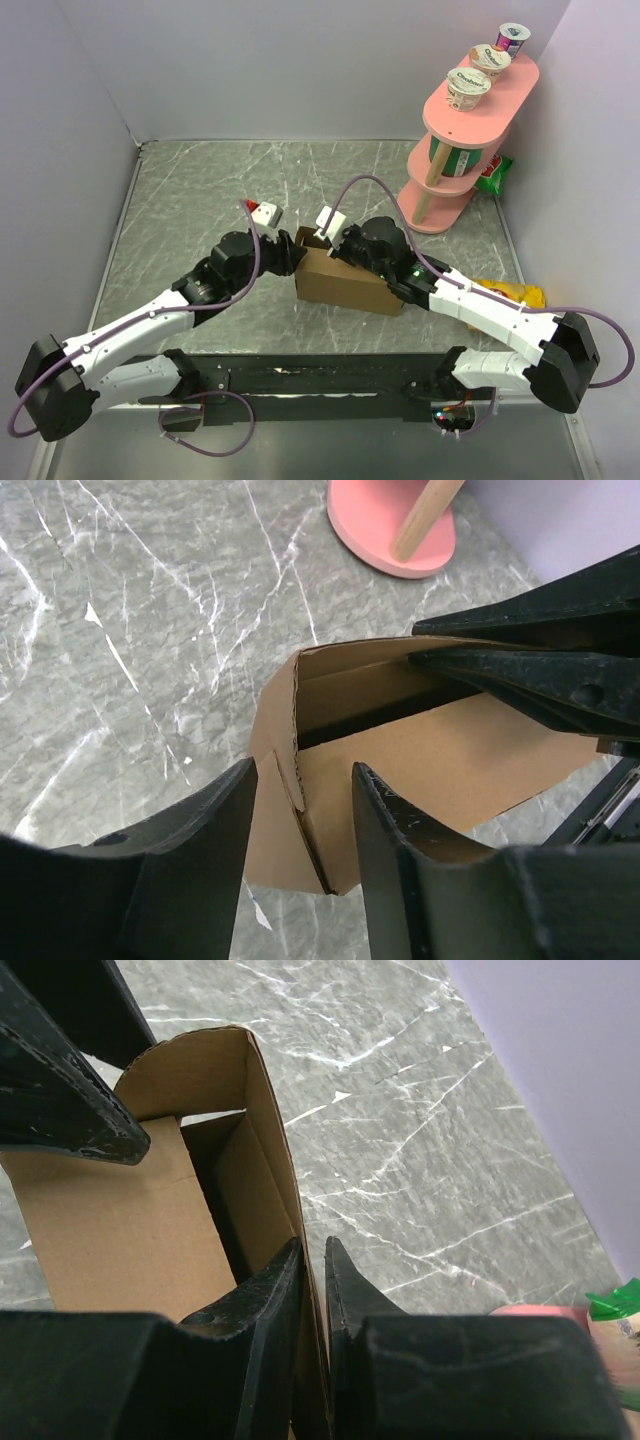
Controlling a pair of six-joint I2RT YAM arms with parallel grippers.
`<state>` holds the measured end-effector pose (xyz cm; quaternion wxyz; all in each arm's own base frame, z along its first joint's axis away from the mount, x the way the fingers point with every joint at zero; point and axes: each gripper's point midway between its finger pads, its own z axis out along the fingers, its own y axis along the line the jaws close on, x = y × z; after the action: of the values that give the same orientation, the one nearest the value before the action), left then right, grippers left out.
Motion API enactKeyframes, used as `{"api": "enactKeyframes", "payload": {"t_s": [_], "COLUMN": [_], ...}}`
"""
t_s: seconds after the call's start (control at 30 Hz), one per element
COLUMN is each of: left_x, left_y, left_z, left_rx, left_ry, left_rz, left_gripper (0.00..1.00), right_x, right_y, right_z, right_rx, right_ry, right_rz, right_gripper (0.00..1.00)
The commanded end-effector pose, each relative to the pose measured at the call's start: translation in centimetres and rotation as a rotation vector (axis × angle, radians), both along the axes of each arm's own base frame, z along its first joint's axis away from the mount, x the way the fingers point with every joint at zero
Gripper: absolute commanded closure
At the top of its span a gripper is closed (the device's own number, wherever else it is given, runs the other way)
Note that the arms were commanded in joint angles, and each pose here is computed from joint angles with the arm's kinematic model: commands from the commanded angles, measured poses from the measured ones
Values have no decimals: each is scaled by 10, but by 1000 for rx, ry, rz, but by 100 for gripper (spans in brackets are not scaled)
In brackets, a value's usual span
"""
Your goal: Fold the paper box
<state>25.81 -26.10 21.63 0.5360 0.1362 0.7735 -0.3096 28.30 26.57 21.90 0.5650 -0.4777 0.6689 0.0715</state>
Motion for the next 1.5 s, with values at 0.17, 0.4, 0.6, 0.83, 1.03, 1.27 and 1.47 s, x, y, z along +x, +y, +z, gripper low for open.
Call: {"api": "enactKeyframes", "payload": {"t_s": [0.17,0.4,0.6,0.83,1.03,1.27,1.47], "left_x": [14,21,21,21,3,-15,-25], "left_y": [-12,-18,-20,-16,-24,-33,-33], "left_z": [29,27,22,4,-7,-35,-58], "left_rx": [15,58,66,136,205,249,211], "left_ry": [-62,-58,-59,-89,-107,-73,-19], "left_rz": [-25,-33,-44,-4,21,33,26], "left_gripper": [57,69,87,99,99,99,99], "right_x": [-5,-4,-2,-3,-3,-3,-5], "right_y": [-6,-5,-5,-6,-7,-10,-10], "right_z": [-24,-27,-27,-31,-32,-31,-36], "right_rx": [-63,-71,-72,-85,-84,-87,-76], "right_ry": [57,62,56,33,4,-9,-41], "right_rz": [-22,-23,-31,-49,-77,-107,-123], "right_gripper": [80,80,80,81,82,82,84]}}
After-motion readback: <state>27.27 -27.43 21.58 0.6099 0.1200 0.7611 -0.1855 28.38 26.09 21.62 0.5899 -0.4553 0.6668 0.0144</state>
